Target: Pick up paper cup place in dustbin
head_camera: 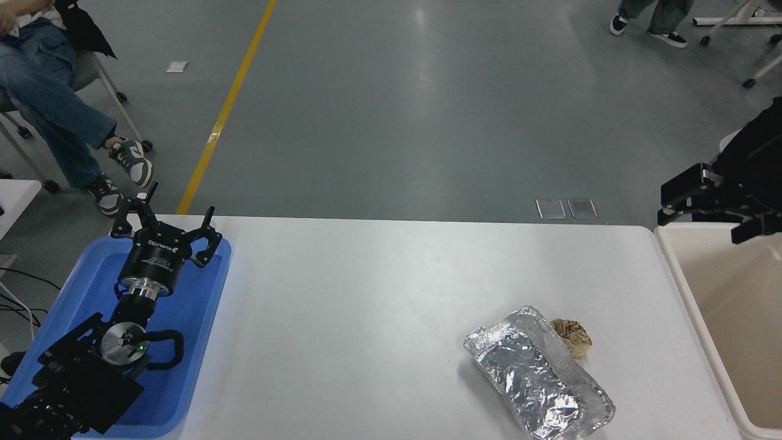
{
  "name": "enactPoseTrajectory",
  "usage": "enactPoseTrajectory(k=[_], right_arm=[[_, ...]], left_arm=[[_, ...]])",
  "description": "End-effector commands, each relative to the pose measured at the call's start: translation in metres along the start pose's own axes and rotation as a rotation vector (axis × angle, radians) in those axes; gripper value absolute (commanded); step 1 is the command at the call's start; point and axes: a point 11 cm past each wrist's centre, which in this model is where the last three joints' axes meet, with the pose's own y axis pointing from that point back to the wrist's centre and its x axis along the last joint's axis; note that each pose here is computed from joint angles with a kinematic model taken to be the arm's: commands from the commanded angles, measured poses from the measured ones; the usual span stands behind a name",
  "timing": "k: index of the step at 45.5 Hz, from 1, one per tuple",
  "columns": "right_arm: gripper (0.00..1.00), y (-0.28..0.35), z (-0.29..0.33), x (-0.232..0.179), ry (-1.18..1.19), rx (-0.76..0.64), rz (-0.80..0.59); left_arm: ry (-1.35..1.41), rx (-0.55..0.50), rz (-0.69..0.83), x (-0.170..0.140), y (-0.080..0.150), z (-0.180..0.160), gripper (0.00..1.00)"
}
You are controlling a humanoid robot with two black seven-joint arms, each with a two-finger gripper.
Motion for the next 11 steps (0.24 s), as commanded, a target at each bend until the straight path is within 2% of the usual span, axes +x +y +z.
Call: enactPoseTrajectory(k=[1,11], right_arm=[[1.0,0.0068,-0.0083,-0.0054,0.031,-0.003,-0.026],[1.0,0.0061,-0.0057,-0.0061,0.024,-0.005,-0.028]], left_arm=[[-0.001,0.0,0.001,0.0003,0.0001,0.0005,1.0],[0.001,0.0,-0.001,-0.0001,0.0,-0.0003,1.0]])
